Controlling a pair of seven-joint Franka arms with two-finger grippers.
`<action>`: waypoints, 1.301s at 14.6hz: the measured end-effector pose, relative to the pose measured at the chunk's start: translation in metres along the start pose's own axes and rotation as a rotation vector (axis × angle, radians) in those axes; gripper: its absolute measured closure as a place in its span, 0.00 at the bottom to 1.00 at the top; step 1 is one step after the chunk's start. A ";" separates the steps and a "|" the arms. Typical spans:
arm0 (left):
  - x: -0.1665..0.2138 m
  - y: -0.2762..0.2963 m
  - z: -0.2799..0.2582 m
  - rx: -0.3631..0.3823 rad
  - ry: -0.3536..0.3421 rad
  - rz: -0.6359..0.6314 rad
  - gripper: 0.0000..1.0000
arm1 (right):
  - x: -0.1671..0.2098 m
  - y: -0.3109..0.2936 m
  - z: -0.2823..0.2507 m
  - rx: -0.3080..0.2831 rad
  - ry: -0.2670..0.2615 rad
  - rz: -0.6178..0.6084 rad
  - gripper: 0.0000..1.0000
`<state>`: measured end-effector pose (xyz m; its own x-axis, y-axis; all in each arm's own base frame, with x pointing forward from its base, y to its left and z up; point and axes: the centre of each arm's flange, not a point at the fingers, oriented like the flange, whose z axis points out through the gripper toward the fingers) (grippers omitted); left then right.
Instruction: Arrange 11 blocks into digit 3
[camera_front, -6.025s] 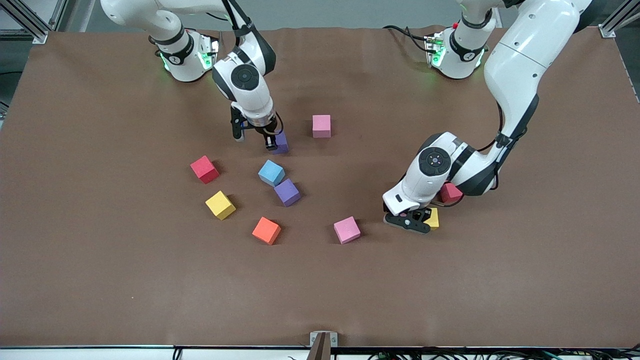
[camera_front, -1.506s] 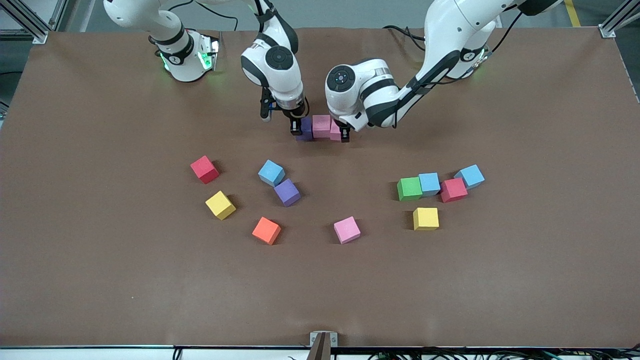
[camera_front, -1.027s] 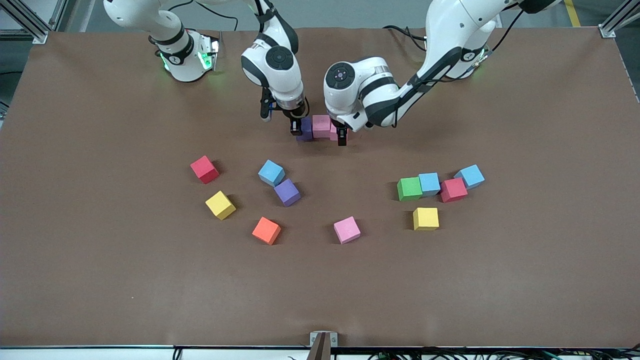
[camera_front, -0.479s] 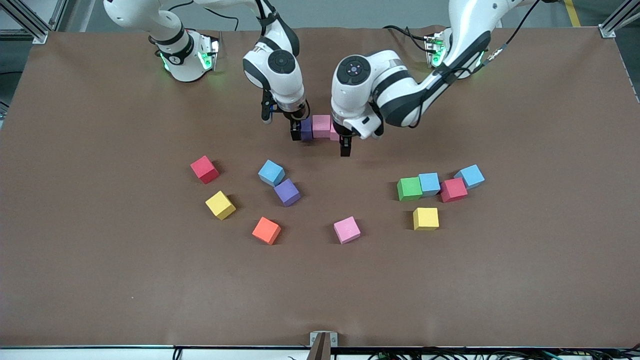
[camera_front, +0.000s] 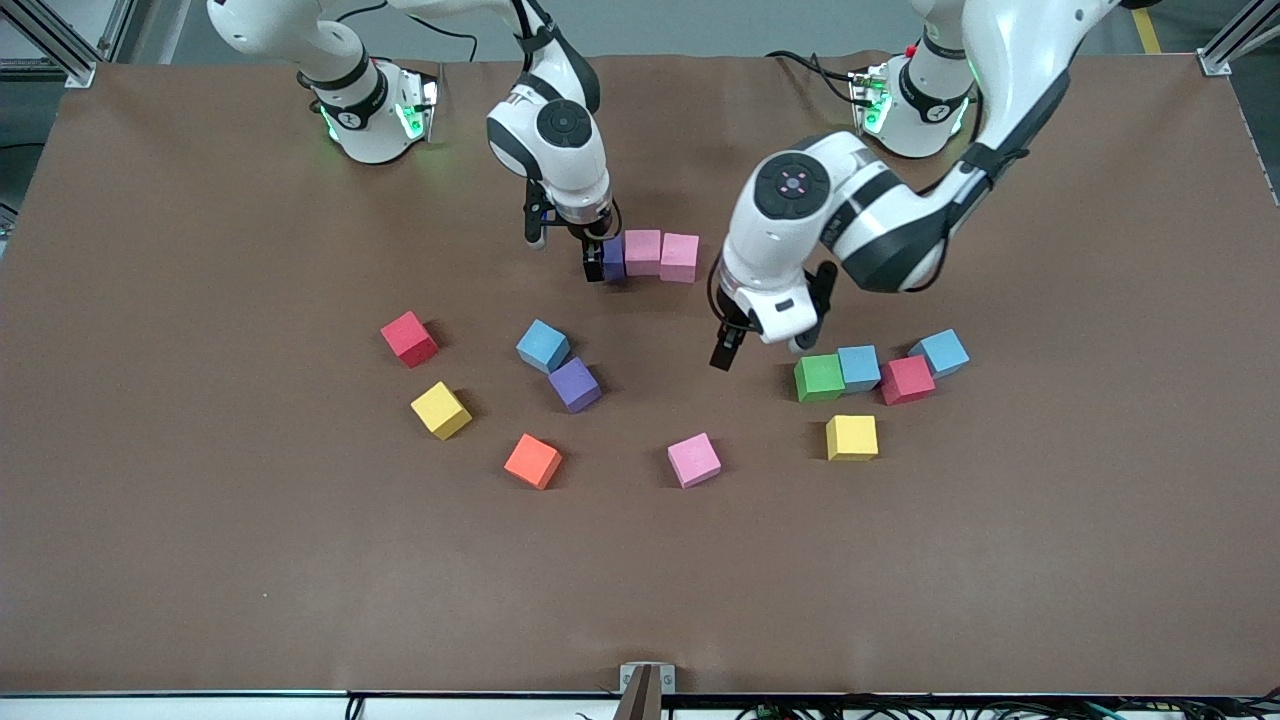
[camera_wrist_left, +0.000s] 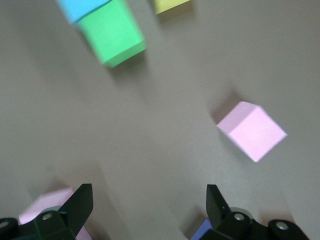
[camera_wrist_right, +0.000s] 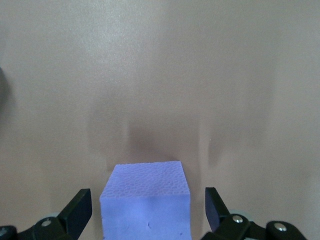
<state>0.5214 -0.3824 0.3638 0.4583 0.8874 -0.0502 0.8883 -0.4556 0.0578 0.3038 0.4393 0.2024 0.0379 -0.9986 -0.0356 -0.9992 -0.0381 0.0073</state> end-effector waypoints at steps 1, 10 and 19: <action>0.014 0.005 -0.001 -0.004 0.008 0.076 0.00 | 0.000 0.000 0.000 -0.005 0.006 -0.004 0.00; 0.135 0.013 0.036 0.062 0.057 0.575 0.00 | 0.015 -0.031 -0.085 -0.035 0.009 -0.087 0.00; 0.189 0.010 0.078 0.050 0.027 0.907 0.00 | 0.085 -0.127 -0.087 -0.031 -0.003 -0.721 0.00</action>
<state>0.6198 -0.2246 0.2776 0.9820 0.1882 0.0168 0.1878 -0.9820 0.0204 0.4348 0.3559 0.2850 0.6881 -0.7242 -0.0447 -0.7246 -0.6891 0.0093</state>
